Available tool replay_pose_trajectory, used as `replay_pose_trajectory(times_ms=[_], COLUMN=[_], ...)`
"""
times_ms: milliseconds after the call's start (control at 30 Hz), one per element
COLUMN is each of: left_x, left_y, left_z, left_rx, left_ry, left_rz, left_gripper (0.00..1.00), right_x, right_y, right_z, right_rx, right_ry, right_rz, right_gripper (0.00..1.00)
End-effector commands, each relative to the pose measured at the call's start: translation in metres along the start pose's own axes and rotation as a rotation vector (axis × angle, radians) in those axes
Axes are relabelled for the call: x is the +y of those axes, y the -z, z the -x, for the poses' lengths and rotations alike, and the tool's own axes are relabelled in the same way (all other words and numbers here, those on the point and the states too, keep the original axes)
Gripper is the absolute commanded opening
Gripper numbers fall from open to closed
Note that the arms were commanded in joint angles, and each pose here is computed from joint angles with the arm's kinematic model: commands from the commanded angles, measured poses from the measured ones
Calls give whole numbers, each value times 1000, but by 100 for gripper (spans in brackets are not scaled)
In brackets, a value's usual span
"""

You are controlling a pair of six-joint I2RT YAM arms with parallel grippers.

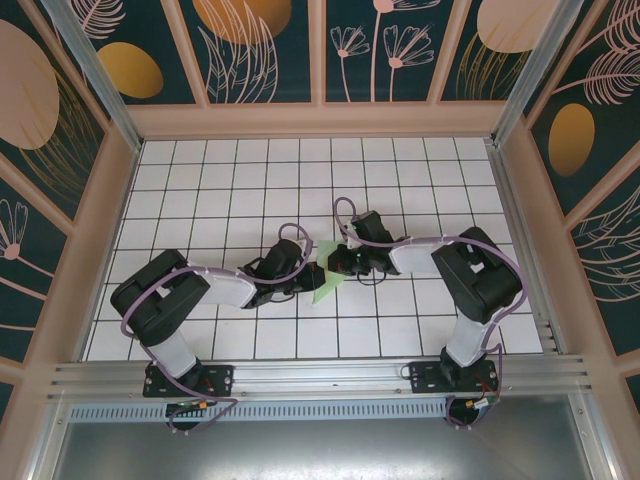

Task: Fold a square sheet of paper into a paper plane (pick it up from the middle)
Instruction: Fourth fold the wing at the center of the table.

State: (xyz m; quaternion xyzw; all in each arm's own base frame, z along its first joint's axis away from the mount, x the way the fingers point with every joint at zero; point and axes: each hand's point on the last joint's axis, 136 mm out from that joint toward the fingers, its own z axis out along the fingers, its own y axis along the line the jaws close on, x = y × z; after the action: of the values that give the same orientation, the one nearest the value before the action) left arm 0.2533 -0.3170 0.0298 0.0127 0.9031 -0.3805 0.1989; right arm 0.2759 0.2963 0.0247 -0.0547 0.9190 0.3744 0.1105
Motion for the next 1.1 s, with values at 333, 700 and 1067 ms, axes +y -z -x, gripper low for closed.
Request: replay_pose_trajectory(times_ms=[333,700,1067], left_x=[19,29,56], left_y=[-10,-10,0], left_z=[-10,-17,-51], left_rx=[57,87,190], left_ry=[-21,-11,49], left_rz=[90,130,194], left_gripper=[3,1,0], right_x=[-1,0,-60], right_y=[0,-5,9], right_z=[5,5,47], right_rx=[-13,7,-99], right_ry=[4,22,-111], right_rz=[-20,-26,-142], right_gripper=[0,0,0])
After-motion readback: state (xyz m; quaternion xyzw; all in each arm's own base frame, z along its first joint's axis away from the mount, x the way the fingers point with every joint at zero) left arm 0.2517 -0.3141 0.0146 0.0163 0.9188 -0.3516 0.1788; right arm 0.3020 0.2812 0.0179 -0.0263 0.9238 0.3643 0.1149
